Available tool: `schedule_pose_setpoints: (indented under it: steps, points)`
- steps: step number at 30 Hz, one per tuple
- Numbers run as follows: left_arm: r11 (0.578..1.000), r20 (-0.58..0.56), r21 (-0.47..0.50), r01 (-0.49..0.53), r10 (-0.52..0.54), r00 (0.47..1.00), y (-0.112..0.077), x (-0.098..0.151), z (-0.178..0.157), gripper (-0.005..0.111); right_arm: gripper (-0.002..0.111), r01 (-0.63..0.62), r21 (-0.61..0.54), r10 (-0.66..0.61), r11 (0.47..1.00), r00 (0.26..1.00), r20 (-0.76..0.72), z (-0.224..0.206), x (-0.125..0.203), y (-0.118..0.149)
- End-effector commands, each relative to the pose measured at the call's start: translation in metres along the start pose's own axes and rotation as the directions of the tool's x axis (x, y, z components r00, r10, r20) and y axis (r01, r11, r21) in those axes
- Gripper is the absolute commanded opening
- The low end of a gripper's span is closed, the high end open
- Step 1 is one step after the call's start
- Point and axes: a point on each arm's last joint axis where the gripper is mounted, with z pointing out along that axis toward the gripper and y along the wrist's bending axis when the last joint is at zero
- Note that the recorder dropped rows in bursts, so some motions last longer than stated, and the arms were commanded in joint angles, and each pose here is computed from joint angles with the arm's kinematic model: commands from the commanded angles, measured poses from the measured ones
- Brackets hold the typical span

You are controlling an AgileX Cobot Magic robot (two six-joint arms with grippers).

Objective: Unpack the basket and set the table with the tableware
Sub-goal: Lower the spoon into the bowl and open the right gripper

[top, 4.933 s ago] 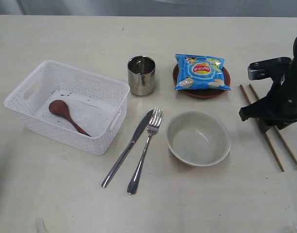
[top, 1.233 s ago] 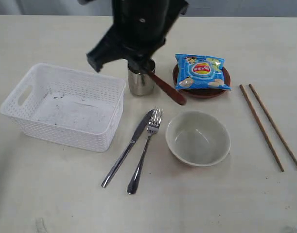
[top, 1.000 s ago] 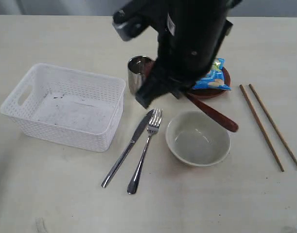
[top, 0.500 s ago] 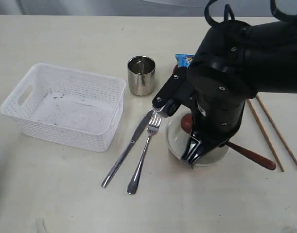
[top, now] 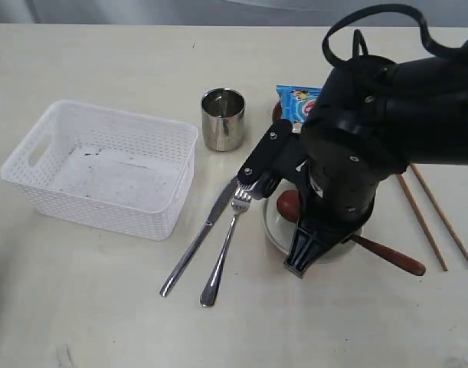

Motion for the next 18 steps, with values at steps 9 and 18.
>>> schedule_pose_setpoints:
  steps: [9,18]
  points:
    - [1.0,0.009,0.002,0.01,-0.01,1.0,0.0,0.0,0.0,0.0,0.017,0.028,0.009,-0.027,1.0,0.995,-0.091,0.021,-0.002,0.002]
    - [1.0,0.009,0.002,0.01,-0.01,1.0,0.0,0.0,0.0,0.0,0.044,0.026,0.1,-0.018,0.995,0.996,-0.084,0.009,-0.009,-0.01]
